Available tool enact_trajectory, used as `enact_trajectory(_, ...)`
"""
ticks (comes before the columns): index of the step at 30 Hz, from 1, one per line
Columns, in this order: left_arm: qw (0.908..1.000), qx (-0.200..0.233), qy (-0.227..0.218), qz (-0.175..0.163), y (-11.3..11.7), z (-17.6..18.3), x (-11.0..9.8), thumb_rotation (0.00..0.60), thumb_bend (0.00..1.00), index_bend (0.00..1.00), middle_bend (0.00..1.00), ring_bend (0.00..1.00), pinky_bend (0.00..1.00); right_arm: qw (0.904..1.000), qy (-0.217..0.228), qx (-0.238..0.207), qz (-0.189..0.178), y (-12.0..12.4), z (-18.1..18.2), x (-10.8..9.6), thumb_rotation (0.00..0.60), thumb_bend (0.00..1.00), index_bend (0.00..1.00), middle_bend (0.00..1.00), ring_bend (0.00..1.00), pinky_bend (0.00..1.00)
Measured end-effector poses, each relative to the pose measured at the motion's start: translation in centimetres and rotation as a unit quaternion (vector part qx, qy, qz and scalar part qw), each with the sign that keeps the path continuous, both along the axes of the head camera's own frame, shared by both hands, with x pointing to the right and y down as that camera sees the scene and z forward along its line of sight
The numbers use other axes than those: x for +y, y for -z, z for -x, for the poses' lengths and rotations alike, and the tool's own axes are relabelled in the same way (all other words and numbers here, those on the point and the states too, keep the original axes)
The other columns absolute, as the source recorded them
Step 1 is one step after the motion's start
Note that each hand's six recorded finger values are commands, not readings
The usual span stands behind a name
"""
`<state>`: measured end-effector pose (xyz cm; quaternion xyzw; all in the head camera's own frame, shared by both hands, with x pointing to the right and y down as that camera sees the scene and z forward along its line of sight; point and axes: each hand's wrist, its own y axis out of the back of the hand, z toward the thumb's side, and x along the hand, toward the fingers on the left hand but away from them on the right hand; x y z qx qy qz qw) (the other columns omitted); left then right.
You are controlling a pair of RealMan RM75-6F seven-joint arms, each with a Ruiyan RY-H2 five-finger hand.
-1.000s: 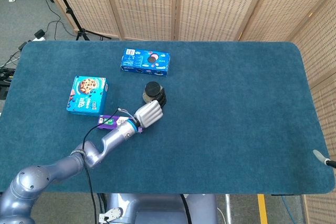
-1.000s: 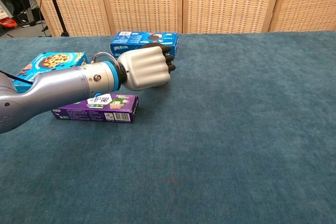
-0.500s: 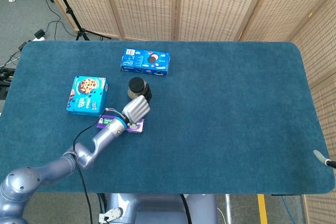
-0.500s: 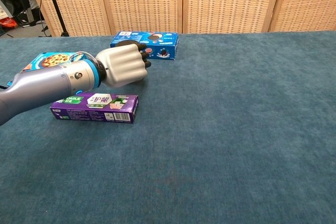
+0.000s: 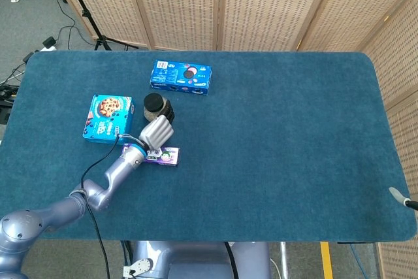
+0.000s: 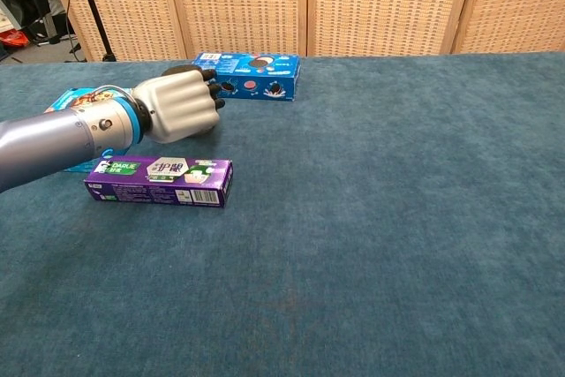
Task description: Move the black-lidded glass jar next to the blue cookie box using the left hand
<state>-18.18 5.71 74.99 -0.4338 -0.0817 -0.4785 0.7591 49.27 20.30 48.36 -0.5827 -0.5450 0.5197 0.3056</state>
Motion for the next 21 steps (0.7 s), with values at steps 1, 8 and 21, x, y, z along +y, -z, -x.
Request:
enact_trajectory(1,1.0000,0.001,0.000,-0.001,0.1,-0.1,0.0,0.600,1.00,0.59,0.27,0.17,0.13,1.0000,0.000,0.000,0.000,0.0,0.0,0.0,0.600,0.00,0.00,0.00,0.00,0.00)
enact_trajectory(8,0.9993,0.037,-0.006,-0.001,1.5,-1.4,0.4,0.600,1.00,0.45,0.07,0.03,0.05,1.0000,0.000,-0.001,-0.001,0.1,0.0,0.0,0.600,0.00,0.00,0.00,0.00,0.00)
enact_trajectory(21,0.9743,0.225,0.010,-0.001,9.4,-4.9,0.0,0.600,0.37,0.21,0.00,0.00,0.00,1.0000,0.002,0.001,-0.003,0.2,0.0,0.1,0.600,0.00,0.00,0.00,0.00,0.00)
